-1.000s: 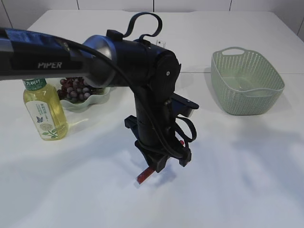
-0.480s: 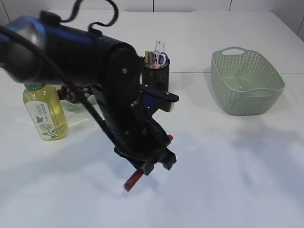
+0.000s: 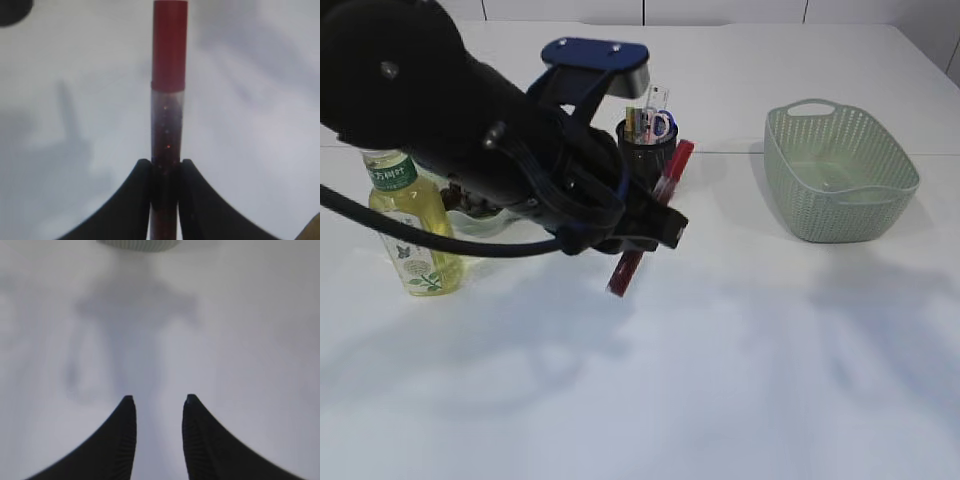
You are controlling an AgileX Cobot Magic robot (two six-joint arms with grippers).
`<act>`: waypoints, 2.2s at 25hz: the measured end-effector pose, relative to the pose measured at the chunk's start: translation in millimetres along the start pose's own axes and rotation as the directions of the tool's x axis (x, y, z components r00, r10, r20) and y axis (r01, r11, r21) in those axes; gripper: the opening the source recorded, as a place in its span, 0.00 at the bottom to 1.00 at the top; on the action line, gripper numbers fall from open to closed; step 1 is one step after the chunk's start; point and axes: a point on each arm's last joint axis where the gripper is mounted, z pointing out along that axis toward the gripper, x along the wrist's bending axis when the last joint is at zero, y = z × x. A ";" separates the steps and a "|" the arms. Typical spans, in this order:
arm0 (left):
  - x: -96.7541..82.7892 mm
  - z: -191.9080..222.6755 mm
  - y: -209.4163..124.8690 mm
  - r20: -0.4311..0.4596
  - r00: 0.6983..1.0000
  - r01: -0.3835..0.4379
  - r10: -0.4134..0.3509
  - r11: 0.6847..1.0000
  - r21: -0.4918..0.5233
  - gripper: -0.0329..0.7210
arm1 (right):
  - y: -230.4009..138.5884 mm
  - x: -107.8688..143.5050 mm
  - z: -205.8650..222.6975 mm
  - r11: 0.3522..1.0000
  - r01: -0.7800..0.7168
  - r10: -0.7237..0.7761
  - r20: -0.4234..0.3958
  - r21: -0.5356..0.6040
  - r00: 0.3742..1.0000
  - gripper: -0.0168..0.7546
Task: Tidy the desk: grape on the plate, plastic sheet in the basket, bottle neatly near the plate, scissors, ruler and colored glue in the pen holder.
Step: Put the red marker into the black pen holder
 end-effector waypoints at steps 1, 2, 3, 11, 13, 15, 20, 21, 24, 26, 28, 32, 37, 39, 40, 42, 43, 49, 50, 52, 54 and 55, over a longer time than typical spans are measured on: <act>-0.7 -3.6 3.6 0.006 1.000 -0.001 0.001 0.999 -0.037 0.21 | 0.7 0.1 0.0 1.000 0.000 0.000 -0.001 -0.008 1.000 0.36; -1.2 -5.9 6.3 0.010 1.000 -0.002 0.003 0.998 -0.066 0.21 | 0.9 0.2 0.0 1.000 -0.001 0.001 -0.003 -0.010 1.000 0.36; -1.8 -7.9 9.2 0.015 1.000 -0.002 0.003 0.995 -0.096 0.21 | 1.1 0.6 0.0 1.000 -0.002 0.002 -0.007 -0.012 1.000 0.36; -3.4 -10.0 21.8 0.031 0.999 -0.006 0.014 0.971 -0.239 0.21 | -2.3 1.7 -0.1 1.000 -0.008 0.009 -0.019 0.025 1.000 0.36; -3.2 -9.3 24.4 0.025 0.999 -0.024 0.032 0.963 -0.269 0.21 | -3.0 1.7 -0.1 0.999 -0.008 0.008 -0.018 0.034 1.000 0.36; -3.4 -9.1 28.3 0.019 0.998 -0.045 0.054 0.948 -0.314 0.21 | -3.1 1.8 -0.1 0.999 -0.008 0.009 -0.020 0.034 1.000 0.36; -0.4 -8.9 41.9 0.002 0.994 -0.093 0.106 0.882 -0.463 0.21 | -2.0 1.9 -0.1 1.000 -0.009 0.009 -0.021 0.022 1.000 0.36; 1.4 -6.2 44.4 0.001 0.994 -0.093 0.108 0.867 -0.490 0.21 | -1.8 1.9 -0.1 1.000 -0.009 0.009 -0.021 0.020 1.000 0.36; 17.3 5.1 50.4 -0.017 0.996 -0.078 0.082 0.835 -0.544 0.21 | -1.6 1.9 -0.1 1.000 -0.009 0.009 -0.021 0.018 1.000 0.36; 28.0 12.9 53.4 -0.027 0.997 -0.069 0.066 0.813 -0.578 0.21 | -1.6 1.9 -0.1 1.000 -0.009 0.009 -0.021 0.018 1.000 0.36; 39.0 17.0 58.6 -0.037 0.998 -0.064 0.053 0.769 -0.636 0.21 | -1.0 2.0 -0.1 1.000 -0.009 0.009 -0.022 0.011 1.000 0.36; 60.6 27.0 66.5 -0.052 0.998 -0.063 0.036 0.654 -0.754 0.21 | 0.4 2.1 -0.1 1.000 -0.009 0.009 -0.023 -0.004 1.000 0.36; 87.5 48.6 71.8 -0.075 0.997 -0.063 0.004 0.581 -0.811 0.21 | 0.8 2.2 -0.1 1.000 -0.010 0.009 -0.024 -0.009 1.000 0.39; 95.6 56.4 78.2 -0.084 0.996 -0.067 -0.004 0.568 -0.821 0.22 | 1.2 2.2 -0.1 1.000 -0.010 0.009 -0.025 -0.013 1.000 0.37; 98.3 60.7 82.1 -0.088 0.996 -0.071 -0.003 0.562 -0.824 0.22 | 1.4 2.2 -0.1 1.000 -0.010 0.009 -0.025 -0.015 1.000 0.37; 104.2 68.4 89.5 -0.098 0.995 -0.082 0.001 0.552 -0.830 0.22 | 1.7 2.3 -0.1 1.000 -0.010 0.009 -0.025 -0.018 1.000 0.38; 105.1 73.6 93.2 -0.099 0.995 -0.086 0.006 0.547 -0.833 0.22 | 1.7 2.3 -0.1 1.000 -0.010 0.009 -0.025 -0.018 1.000 0.37; 116.1 103.2 105.8 -0.112 0.994 -0.100 0.011 0.541 -0.835 0.22 | 1.9 2.3 -0.1 1.000 -0.010 0.009 -0.025 -0.021 1.000 0.36; 118.5 106.1 108.2 -0.115 0.993 -0.102 0.009 0.541 -0.835 0.22 | 1.9 2.3 -0.1 1.000 -0.010 0.009 -0.025 -0.021 1.000 0.36; 125.0 113.9 109.9 -0.122 0.993 -0.102 0.001 0.551 -0.828 0.22 | 1.9 2.3 -0.1 1.000 -0.010 0.009 -0.025 -0.021 1.000 0.36; 129.9 120.2 112.4 -0.127 0.992 -0.103 -0.005 0.557 -0.824 0.22 | 1.9 2.3 -0.1 1.000 -0.010 0.009 -0.025 -0.021 1.000 0.36; 134.1 123.7 112.5 -0.132 0.991 -0.102 -0.011 0.563 -0.820 0.22 | 2.2 2.3 -0.1 1.000 -0.010 0.009 -0.026 -0.024 1.000 0.36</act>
